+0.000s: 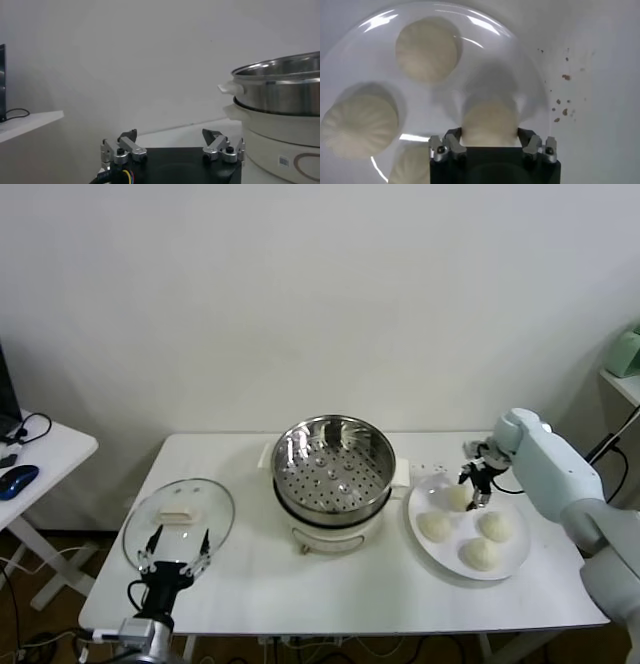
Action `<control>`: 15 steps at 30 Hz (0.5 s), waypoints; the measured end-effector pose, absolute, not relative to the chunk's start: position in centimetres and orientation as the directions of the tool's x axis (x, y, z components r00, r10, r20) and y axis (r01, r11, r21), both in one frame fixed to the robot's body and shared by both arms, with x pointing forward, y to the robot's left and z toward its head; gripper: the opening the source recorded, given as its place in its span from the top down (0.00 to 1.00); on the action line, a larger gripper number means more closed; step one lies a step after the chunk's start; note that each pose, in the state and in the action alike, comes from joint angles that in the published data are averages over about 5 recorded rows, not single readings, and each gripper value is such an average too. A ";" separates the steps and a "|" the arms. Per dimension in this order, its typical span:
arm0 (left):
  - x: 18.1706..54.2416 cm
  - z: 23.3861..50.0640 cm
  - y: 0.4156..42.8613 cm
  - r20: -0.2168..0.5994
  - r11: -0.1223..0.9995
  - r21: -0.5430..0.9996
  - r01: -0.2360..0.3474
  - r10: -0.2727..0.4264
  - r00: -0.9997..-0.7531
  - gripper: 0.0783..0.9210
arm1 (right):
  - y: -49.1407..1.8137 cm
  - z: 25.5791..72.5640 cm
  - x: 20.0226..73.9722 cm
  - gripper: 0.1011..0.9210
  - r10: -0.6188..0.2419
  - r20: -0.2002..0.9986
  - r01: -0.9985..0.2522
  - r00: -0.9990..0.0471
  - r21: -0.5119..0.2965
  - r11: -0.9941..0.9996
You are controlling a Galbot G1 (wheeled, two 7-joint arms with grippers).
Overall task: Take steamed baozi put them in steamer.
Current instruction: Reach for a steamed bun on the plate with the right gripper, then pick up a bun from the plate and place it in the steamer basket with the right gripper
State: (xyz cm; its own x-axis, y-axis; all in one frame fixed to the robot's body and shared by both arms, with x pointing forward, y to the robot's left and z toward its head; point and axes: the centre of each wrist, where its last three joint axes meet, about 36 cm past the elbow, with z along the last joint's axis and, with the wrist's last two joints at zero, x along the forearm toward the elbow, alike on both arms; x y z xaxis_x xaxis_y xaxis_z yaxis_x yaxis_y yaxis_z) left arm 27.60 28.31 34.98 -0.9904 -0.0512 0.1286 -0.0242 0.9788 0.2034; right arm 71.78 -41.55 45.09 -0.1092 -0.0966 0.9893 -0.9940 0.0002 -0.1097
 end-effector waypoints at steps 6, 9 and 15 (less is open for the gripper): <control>27.6 34.9 28.3 0.129 0.979 0.204 -0.024 -0.051 -0.990 0.12 | -41.7 45.8 71.9 0.26 -0.099 0.988 -0.992 -0.121 -0.123 -0.013; 27.6 35.0 28.4 0.129 0.979 0.205 -0.024 -0.051 -0.990 0.12 | -41.7 46.6 72.1 0.26 -0.099 0.987 -0.991 -0.127 -0.130 -0.027; 27.6 35.1 28.3 0.127 0.978 0.205 -0.024 -0.051 -0.991 0.12 | -41.3 49.6 72.7 0.26 -0.108 0.982 -0.983 -0.154 -0.163 -0.079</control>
